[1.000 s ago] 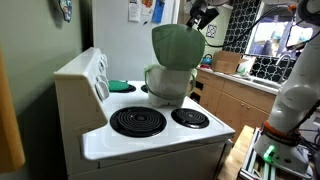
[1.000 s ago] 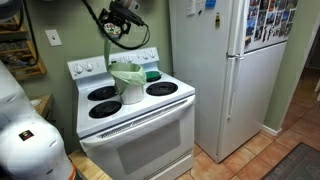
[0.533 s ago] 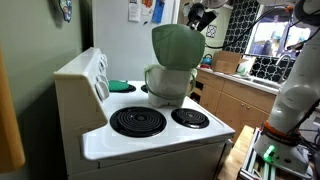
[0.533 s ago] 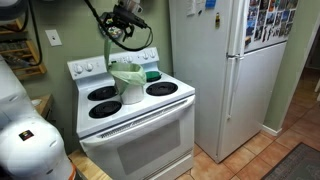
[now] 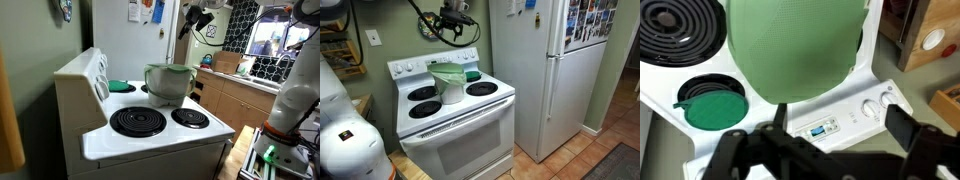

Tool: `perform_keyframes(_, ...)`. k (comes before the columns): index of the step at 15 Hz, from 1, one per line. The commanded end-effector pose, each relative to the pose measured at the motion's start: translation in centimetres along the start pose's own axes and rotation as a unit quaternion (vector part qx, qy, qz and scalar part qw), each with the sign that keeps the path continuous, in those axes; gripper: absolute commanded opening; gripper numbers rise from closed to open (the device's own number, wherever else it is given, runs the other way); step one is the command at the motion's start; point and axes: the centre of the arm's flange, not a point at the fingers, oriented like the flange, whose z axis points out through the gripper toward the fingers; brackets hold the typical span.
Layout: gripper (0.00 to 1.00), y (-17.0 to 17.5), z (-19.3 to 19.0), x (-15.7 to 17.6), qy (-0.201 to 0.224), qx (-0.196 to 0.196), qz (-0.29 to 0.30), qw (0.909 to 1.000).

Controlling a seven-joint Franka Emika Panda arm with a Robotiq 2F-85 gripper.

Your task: Open the trash can then put the tissue paper inside

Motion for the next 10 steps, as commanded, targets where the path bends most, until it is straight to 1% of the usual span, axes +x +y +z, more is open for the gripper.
perform_keyframes(1, 1.00, -0.1, -0.5, -0.7, 0.008, -0.035, 0.013, 0.9993)
perform_keyframes(4, 1.00, -0.1, -0.9, -1.0, 0.018, -0.033, 0.022, 0.9990)
perform_keyframes(5, 1.00, 0.4, -0.9, 0.0, 0.014, -0.023, 0.010, 0.9996)
perform_keyframes(10, 1.00, 0.5, -1.1, -0.1, 0.016, -0.025, 0.013, 0.9995)
